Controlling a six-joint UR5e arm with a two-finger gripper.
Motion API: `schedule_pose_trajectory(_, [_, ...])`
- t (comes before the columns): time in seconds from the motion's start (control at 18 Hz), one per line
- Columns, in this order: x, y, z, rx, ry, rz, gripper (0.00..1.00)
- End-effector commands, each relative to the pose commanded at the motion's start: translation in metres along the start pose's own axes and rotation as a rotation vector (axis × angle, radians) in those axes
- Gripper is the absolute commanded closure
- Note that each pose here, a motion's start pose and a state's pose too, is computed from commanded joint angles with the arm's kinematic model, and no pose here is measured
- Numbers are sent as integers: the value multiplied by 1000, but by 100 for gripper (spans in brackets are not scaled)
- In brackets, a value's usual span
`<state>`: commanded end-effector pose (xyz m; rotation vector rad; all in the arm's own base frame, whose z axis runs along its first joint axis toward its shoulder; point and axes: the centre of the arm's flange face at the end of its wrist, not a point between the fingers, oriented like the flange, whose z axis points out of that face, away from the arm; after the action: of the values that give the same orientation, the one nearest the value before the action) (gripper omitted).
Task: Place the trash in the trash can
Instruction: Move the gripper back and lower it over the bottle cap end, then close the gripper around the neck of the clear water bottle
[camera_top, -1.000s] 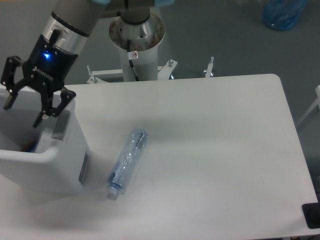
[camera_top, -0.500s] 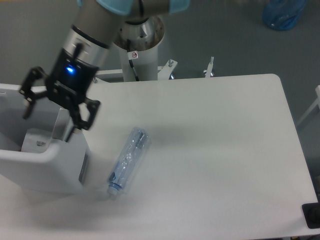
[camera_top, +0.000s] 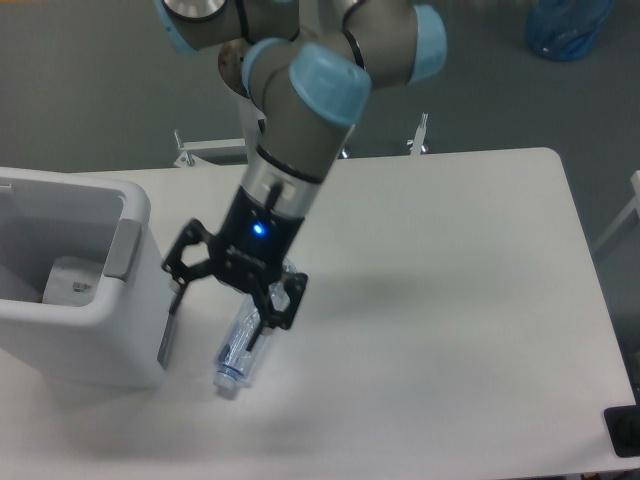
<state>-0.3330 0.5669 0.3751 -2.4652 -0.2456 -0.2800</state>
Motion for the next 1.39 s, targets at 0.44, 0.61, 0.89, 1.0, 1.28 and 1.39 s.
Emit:
schedule_pose_trajectory(0.44, [-18, 34, 71, -166, -42, 20, 0])
schedule_pose_trajectory(0.61, [-6, 41, 98, -241, -77, 69, 0])
schedule_pose_trajectory(0.89, [-3, 40, 133, -290, -53, 72, 0])
schedule_pose_trajectory(1.0, [-5, 41, 145, -339, -50, 63, 0])
schedule_pose_trajectory(1.28, [2, 47, 176, -430, -82, 87, 0])
schedule_pose_trajectory(1.39, [0, 50, 184, -456, -99, 93, 0])
